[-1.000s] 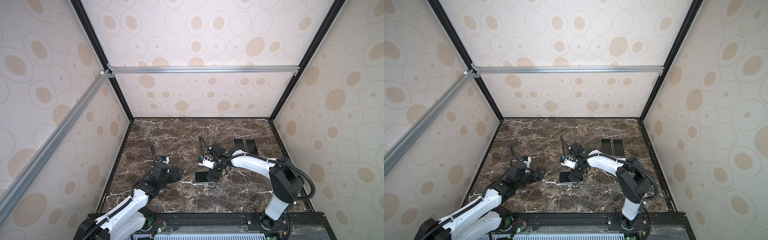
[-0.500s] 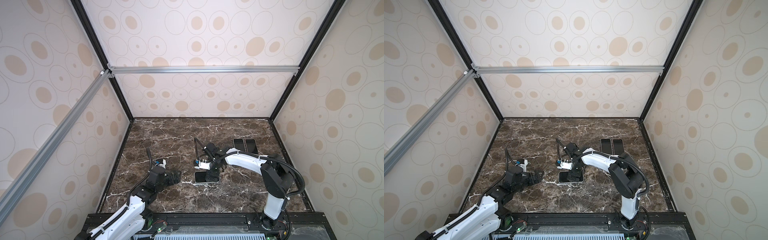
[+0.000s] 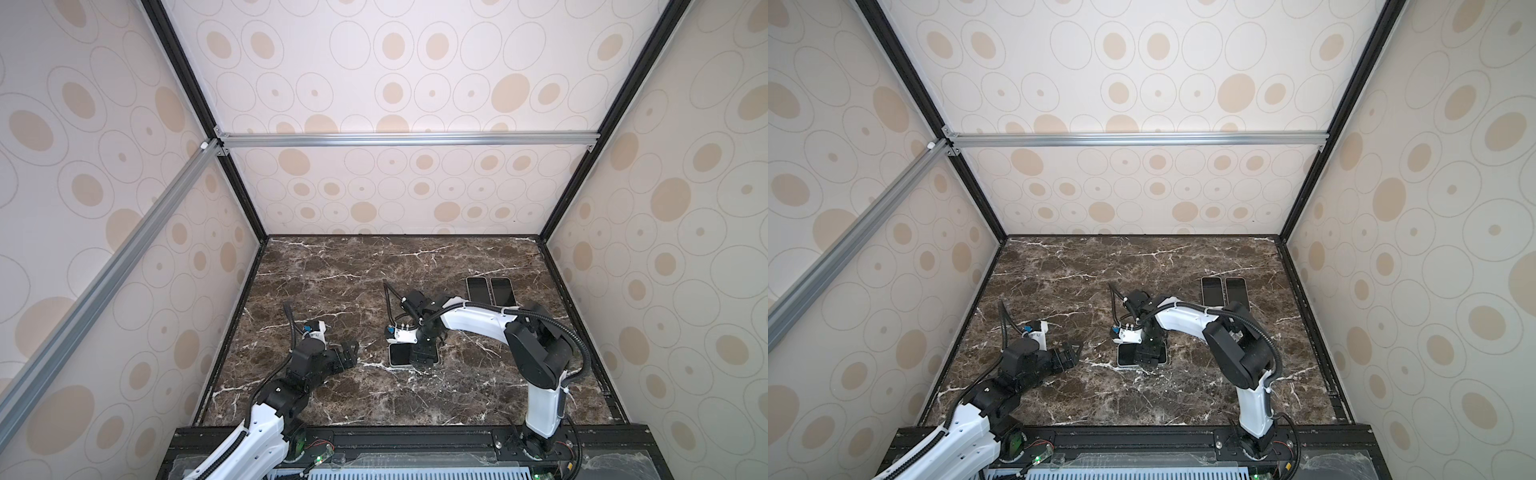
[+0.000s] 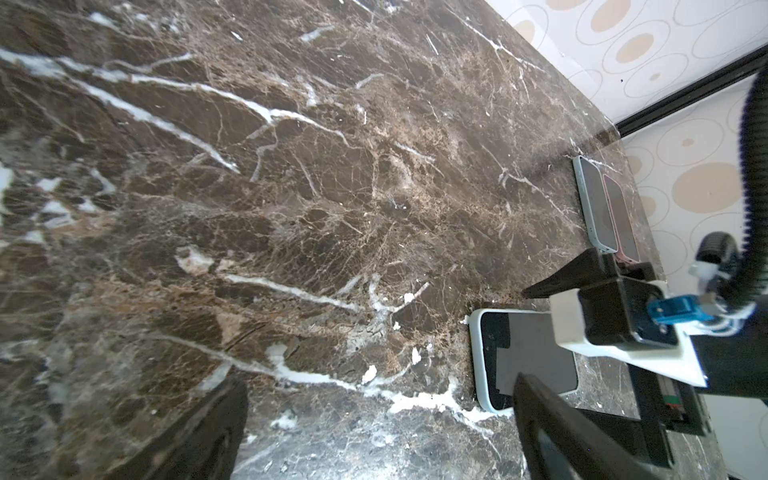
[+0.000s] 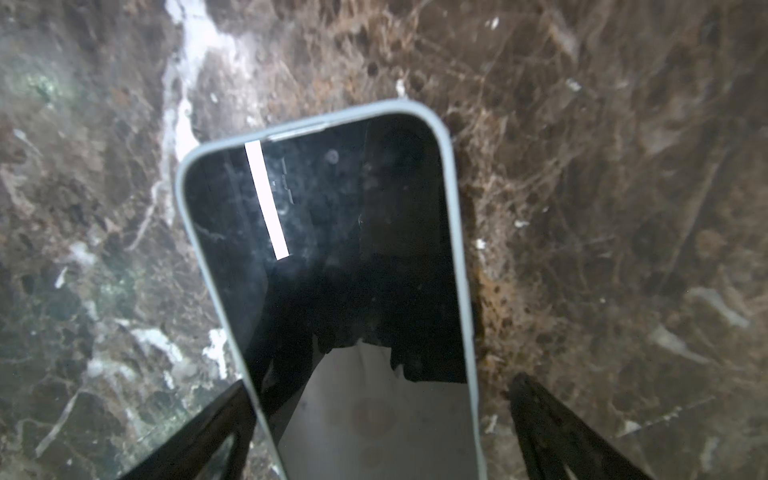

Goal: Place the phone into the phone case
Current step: 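Grasp the cased phone with the right gripper and carry it toward the other phones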

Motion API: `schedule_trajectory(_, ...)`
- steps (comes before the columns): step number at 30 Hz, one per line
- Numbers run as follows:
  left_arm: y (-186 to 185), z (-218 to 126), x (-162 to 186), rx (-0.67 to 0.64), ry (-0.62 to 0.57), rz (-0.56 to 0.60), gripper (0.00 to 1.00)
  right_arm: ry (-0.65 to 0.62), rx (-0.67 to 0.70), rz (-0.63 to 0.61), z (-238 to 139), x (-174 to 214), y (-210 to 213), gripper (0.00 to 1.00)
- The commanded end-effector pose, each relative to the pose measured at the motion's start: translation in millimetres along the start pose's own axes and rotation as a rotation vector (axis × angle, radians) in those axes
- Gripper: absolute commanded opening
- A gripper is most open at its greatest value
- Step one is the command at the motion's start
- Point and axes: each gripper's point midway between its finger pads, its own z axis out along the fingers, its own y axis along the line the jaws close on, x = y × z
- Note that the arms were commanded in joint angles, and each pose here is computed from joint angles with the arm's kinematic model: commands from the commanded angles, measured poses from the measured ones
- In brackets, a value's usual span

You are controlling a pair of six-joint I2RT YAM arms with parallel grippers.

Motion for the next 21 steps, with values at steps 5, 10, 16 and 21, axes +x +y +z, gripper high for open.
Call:
schedule_trajectory(5, 6, -2, -4, -0.028, -0.023, -0.005, 1.00, 0.092, -0.025, -0.013, 22, 15, 9, 0.95)
schedule_trajectory(10, 6, 0, -5, -0.033, -0.019, 0.002, 1.00, 0.109, 0.016, 0.011, 26, 17, 5, 0.91)
schedule_trajectory(16, 6, 2, -6, -0.036, -0.018, 0.011, 1.00, 0.132, 0.061, 0.015, 30, 23, 6, 0.91)
schedule_trajectory(21, 5, 4, -7, -0.035, -0.016, 0.011, 1.00, 0.125, 0.061, 0.047, 30, 25, 10, 0.89)
